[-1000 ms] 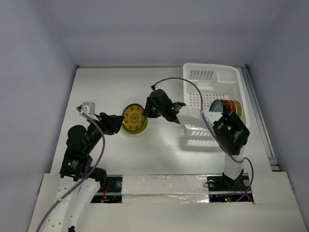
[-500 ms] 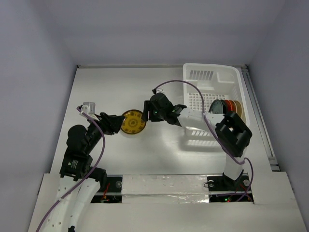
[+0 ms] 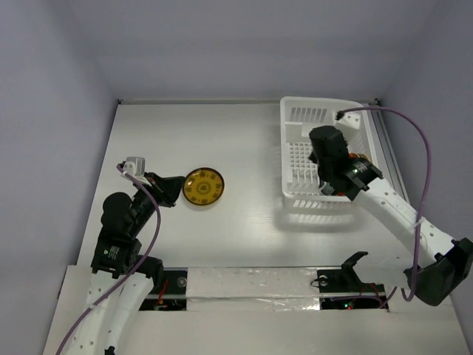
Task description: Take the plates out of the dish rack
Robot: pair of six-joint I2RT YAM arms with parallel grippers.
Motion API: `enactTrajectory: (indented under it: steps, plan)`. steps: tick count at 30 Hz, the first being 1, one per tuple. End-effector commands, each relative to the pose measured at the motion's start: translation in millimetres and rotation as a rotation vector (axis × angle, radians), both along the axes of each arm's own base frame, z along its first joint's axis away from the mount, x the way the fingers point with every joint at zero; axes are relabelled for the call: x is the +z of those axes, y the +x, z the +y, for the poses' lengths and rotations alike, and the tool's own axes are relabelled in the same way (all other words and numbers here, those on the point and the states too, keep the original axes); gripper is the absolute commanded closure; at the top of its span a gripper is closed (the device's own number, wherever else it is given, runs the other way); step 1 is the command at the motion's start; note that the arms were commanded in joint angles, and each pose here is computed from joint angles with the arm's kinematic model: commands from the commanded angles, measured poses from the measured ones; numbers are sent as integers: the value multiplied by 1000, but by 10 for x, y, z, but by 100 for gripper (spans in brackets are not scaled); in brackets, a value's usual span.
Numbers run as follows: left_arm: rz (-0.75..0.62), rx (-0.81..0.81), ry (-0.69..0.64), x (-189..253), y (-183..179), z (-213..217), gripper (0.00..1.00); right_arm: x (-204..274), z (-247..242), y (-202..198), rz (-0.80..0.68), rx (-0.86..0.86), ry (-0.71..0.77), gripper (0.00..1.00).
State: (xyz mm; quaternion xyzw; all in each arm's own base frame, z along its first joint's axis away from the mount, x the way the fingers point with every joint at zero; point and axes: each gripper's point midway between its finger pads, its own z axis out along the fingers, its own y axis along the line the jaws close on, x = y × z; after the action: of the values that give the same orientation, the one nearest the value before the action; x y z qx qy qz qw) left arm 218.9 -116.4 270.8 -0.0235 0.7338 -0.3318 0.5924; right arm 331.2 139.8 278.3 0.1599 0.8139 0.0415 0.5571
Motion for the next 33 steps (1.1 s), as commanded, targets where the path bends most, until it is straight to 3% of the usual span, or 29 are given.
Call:
enactTrajectory:
  steps: [1,3,4,5,7,20,23,28,33]
  plan:
    - [-63,4,-14,162,-8,14,100,-541,-1080,-277,226,-292,-308,98]
    - [-63,5,-14,158,-5,16,97,-552,-1184,-259,248,-284,-304,88]
    - [-62,4,-12,155,-3,14,92,-520,-1175,-232,233,-271,-285,68]
    - [-61,4,-14,158,-5,14,88,-531,-1173,-224,241,-260,-277,60]
    - [-60,-5,-14,151,-15,-6,78,-568,-1265,-196,274,-273,-285,50]
    - [-66,-15,-15,172,-36,-24,72,-938,-1322,-24,411,-214,-309,66]
    - [-66,-13,-15,172,-35,-22,72,-867,-1375,-47,403,-243,-321,66]
    - [-61,-18,-14,155,-28,-31,72,-665,-1404,-67,375,-245,-327,55]
    - [-63,-18,-15,162,-29,-31,72,-748,-1307,-15,400,-190,-315,64]
